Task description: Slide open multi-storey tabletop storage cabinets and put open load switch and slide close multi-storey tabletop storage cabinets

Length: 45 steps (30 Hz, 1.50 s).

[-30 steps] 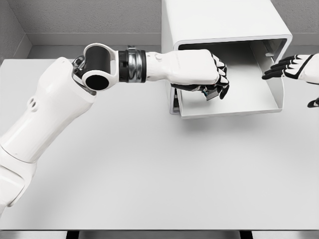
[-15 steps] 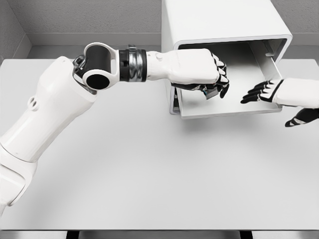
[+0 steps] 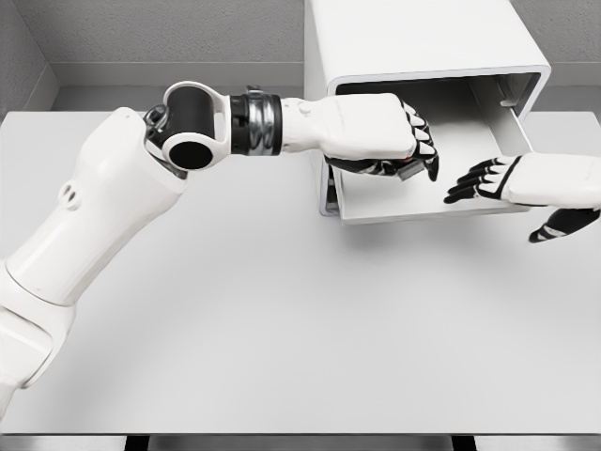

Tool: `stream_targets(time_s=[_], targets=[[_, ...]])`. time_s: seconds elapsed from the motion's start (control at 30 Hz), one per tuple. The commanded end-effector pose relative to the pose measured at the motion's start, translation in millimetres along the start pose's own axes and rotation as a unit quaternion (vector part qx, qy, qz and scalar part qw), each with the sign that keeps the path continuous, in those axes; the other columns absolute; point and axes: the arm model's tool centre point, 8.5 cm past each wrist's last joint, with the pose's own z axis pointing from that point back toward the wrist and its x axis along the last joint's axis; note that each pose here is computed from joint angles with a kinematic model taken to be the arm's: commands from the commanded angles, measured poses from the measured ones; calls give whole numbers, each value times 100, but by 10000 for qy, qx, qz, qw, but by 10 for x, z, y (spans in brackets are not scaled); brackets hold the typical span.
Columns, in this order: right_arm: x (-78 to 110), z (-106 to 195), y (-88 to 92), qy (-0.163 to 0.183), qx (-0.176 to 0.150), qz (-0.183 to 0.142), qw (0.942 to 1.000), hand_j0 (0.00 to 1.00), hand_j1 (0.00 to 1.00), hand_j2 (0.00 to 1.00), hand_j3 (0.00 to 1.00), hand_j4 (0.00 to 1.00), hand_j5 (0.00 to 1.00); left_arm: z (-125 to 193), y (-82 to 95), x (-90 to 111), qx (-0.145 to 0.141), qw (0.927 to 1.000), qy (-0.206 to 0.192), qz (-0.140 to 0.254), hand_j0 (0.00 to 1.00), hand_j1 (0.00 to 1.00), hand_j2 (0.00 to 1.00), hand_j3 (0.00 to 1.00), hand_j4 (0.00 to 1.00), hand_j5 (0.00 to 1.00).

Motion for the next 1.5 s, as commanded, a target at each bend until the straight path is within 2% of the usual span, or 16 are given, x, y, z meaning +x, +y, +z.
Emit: stream_targets(time_s=[0.0,0.17,0.23,0.8,1.0,1.07,1.1,1.13,1.17,1.2,1.23,1.3,1.33,1.4,1.47], targets=[[-42,126,-18,169,30,5,9999,100,100,100,100,100,100,4,-4,-13,-4,10000,36,1,78,78,78,78,78,78],[-111,417,-164,541,29,166,9984,100,100,100,100,100,100,6,-2,-10,16,10000,32,8,79,79,79,79,79,79],[-119,497,-266,637,-85,268,9976,100,100,100,100,100,100,4,3,-9,19,10000,28,1,79,79,79,79,79,79],[-98,489,-276,612,-56,297,9977,100,100,100,100,100,100,-4,21,-3,52,10000,6,14,81,81,81,81,81,81],[-98,470,-290,588,-154,296,9977,100,100,100,100,100,100,-11,32,23,114,9999,-58,65,82,82,82,82,82,82],[-98,468,-284,586,-149,290,9977,100,100,100,100,100,100,-15,59,78,245,9993,-206,180,82,82,82,82,82,82],[-98,470,-290,588,-154,296,9977,100,100,100,100,100,100,-20,113,172,330,9986,-372,155,83,83,83,83,83,83],[-101,487,-289,608,-144,298,9976,100,100,100,100,100,100,-31,160,311,442,9964,-685,251,89,89,89,89,89,89],[-101,494,-293,618,-146,303,9975,100,100,100,100,100,100,41,206,356,517,9953,-776,256,93,93,93,93,93,93],[-102,492,-289,615,-140,298,9976,100,100,100,100,100,100,123,250,409,575,9941,-878,258,93,93,93,93,93,93],[-102,490,-283,613,-136,292,9976,100,100,100,100,100,100,260,305,488,673,9918,-1042,315,100,100,100,100,100,100],[-115,503,-279,639,-133,280,9975,100,100,100,100,100,100,620,295,617,669,9867,-1329,657,100,100,100,100,100,100],[-116,511,-284,648,-136,285,9974,100,100,100,100,100,100,873,302,635,623,9869,-1287,747,100,100,100,100,100,100],[-102,479,-303,599,-243,296,9975,100,100,100,100,100,100,1187,79,544,370,9863,-1029,1231,100,100,100,100,100,100],[-97,431,-326,534,-456,287,9971,100,100,100,100,100,100,1464,-44,476,234,9856,-742,1502,100,100,100,100,100,100]])
